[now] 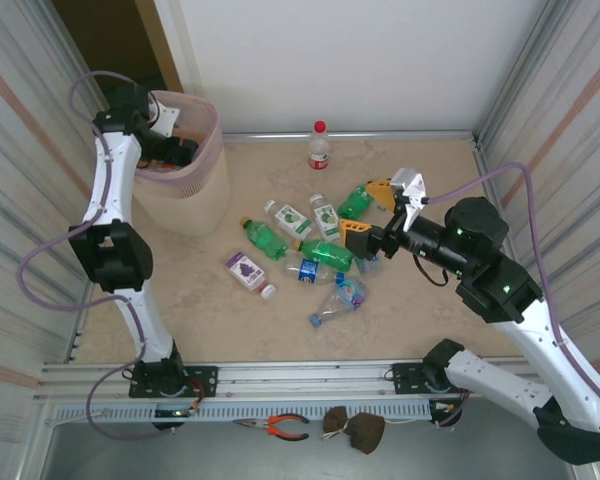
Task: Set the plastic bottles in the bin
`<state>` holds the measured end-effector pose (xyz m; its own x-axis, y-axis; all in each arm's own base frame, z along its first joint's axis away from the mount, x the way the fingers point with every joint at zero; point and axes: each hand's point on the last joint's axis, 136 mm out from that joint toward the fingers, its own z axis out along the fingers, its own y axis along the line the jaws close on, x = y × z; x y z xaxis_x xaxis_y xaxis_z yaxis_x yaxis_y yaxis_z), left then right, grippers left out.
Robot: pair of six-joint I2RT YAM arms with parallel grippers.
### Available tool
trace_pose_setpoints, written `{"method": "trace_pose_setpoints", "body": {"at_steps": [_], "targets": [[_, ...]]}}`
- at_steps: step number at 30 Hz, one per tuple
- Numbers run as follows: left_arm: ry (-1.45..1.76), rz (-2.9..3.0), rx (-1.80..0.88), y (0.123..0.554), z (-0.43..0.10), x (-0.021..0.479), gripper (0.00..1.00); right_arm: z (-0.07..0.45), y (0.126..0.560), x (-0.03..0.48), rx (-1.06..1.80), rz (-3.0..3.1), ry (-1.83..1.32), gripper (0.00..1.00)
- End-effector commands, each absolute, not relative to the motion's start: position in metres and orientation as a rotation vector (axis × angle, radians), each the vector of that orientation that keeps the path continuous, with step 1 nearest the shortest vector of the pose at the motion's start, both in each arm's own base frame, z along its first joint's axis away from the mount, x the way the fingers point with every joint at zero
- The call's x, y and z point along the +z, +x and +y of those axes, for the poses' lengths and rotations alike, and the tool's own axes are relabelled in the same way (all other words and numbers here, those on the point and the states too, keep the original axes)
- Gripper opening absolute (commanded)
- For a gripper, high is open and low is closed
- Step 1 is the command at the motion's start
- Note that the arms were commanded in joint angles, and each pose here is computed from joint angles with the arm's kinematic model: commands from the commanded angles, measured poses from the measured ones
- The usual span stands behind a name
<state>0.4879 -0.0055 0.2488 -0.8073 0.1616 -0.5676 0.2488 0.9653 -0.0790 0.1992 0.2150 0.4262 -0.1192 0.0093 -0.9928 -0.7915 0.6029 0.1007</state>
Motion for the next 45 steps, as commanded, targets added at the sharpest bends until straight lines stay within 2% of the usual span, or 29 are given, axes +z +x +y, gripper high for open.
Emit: {"method": "trace_pose_setpoints", "body": {"at_steps": [1, 17, 28, 45], "targets": [[0.270, 2.426, -0.261, 0.478, -0.013, 0.293, 0.83, 0.206, 0.209, 0.419, 0.705, 1.616, -0.636, 0.91], [0.259, 2.208, -0.498, 0.438, -0.048, 0.367, 0.83, 0.174, 0.264, 0.330, 0.645, 2.022, -0.357, 0.91], [0.242, 2.026, -0.751, 0.402, -0.082, 0.400, 0.83, 0.148, 0.288, 0.234, 0.553, 2.322, -0.212, 0.89], [0.395, 2.005, -0.883, 0.358, -0.164, 0.384, 0.83, 0.124, 0.294, 0.103, 0.254, 2.687, -0.255, 0.84]]}}
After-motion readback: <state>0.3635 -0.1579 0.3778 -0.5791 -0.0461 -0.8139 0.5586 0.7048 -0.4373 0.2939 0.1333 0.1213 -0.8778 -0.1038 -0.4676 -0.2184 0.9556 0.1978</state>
